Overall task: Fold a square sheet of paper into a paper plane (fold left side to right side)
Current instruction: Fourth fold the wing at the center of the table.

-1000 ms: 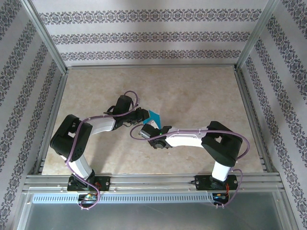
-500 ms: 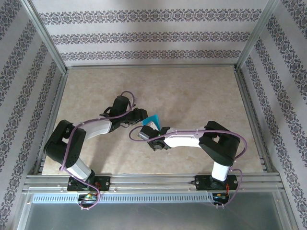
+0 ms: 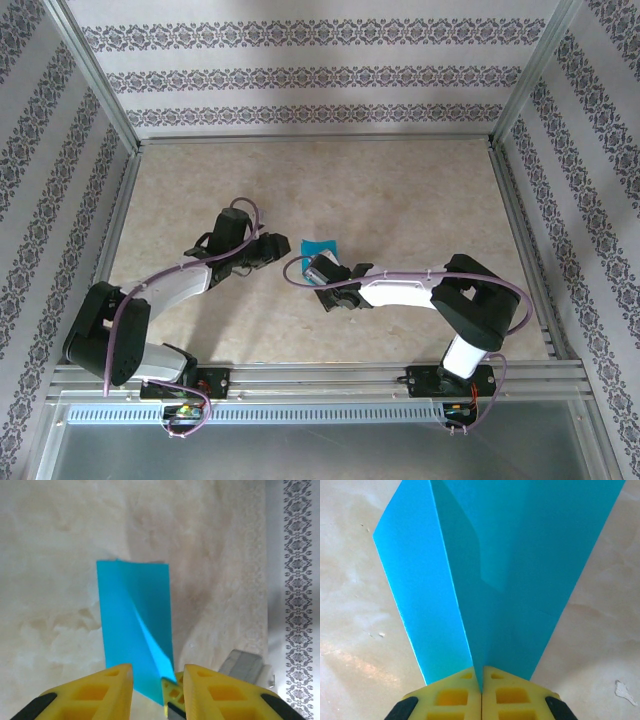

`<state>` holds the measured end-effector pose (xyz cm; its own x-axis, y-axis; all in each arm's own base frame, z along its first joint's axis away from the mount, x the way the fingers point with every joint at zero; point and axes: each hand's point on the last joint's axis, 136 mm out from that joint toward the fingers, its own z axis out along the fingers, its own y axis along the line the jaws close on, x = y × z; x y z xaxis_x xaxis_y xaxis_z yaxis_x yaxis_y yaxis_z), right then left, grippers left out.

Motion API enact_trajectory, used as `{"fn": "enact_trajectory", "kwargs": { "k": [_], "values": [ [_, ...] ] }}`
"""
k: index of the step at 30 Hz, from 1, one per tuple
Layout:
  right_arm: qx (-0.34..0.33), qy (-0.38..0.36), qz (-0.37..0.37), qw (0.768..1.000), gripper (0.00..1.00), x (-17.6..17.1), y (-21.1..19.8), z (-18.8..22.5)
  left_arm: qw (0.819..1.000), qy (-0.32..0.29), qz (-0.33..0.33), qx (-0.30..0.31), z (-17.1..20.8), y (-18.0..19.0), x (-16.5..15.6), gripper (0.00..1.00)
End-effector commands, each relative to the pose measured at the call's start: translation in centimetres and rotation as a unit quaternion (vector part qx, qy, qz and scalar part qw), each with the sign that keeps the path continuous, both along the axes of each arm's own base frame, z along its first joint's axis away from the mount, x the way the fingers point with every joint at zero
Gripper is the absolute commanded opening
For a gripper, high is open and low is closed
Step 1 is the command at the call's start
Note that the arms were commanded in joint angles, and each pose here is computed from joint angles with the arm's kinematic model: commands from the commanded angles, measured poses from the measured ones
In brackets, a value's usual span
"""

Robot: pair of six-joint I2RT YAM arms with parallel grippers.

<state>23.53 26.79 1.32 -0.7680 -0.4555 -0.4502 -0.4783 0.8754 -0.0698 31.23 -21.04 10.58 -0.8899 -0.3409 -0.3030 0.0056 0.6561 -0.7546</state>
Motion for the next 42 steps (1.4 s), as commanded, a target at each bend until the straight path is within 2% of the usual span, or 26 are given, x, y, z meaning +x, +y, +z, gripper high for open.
{"fn": "enact_trajectory", "kwargs": {
  "k": [1, 8, 23, 42],
  "values": [
    [-0.002, 0.017, 0.017, 1.0, 0.08, -0.9, -0.4, -0.6, 1.0, 0.016, -0.012, -0.018, -1.1, -0.9, -0.5, 0.33],
    [0.038, 0.049, 0.024, 0.998, 0.09, -1.2, 0.3, -0.7, 0.998, 0.022, -0.03, -0.053, -1.7, -3.8, 0.2, 0.35],
    [0.14, 0.132, 0.008, 0.981, 0.09, -1.6, -0.5, -1.8, 0.996, 0.041, -0.052, -0.055, -3.8, -6.8, -0.3, 0.32],
    [0.141, 0.139, 0.006, 0.98, 0.09, -1.4, -0.8, -2.2, 0.996, 0.053, -0.056, -0.044, -6.1, -8.3, 1.1, 0.34]
  ]
}}
